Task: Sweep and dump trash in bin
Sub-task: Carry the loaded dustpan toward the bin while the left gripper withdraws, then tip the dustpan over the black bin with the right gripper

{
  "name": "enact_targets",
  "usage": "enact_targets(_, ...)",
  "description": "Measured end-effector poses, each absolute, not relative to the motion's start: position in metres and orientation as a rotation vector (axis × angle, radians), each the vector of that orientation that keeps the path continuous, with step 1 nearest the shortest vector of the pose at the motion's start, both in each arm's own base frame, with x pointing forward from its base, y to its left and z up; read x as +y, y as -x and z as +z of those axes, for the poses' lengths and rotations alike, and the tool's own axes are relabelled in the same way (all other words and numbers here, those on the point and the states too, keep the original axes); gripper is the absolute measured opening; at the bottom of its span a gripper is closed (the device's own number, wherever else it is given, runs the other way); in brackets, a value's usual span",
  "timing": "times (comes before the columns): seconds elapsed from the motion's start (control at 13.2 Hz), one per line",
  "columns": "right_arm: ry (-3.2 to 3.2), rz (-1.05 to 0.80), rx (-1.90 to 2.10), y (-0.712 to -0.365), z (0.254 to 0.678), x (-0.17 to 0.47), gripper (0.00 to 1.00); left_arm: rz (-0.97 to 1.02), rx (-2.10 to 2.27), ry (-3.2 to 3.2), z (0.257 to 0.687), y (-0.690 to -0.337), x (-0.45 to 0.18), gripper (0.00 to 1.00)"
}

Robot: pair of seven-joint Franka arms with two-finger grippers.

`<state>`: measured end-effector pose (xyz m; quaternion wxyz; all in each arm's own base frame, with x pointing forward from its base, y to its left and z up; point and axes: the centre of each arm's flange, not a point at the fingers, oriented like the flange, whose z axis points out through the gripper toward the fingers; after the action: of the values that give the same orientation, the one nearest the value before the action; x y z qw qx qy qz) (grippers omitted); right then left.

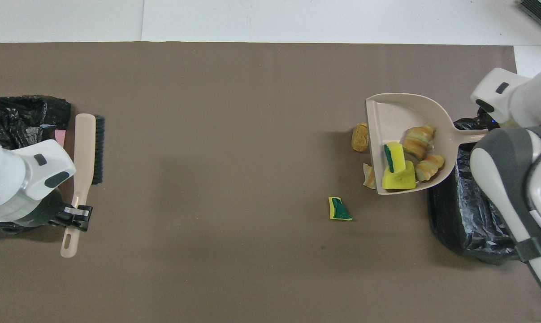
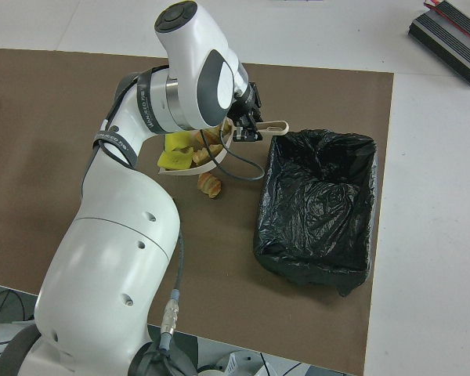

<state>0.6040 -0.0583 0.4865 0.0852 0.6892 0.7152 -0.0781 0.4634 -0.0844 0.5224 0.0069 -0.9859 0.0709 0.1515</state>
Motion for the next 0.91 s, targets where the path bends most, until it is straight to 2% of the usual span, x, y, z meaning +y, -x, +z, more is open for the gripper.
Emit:
enact_targets(0.3, -1.987, -0.301, 2.162, -0.583, 0.492, -0.183, 0.31, 0.523, 0.186, 3.069, 0.510, -0.420, -0.193, 0.27)
enact_targets(0.53, -1.929, -0.327, 2.107, -0.567, 0.501, -0.248, 0.31, 0.543, 0.132, 3.088, 0.488, -0.392, -0.246, 0.27)
enact_targets(0.68, -1.874, -0.391, 2.082, -0.559, 0.505, -0.273, 0.31, 0.550, 0.053, 3.111, 0.471, -0.376, -0.275, 0.27)
enact_targets(0.91, -1.727, -0.510, 2.079, -0.553, 0.500, -0.269, 0.31, 0.533, -0.046, 3.102, 0.419, -0.349, -0.342, 0.27)
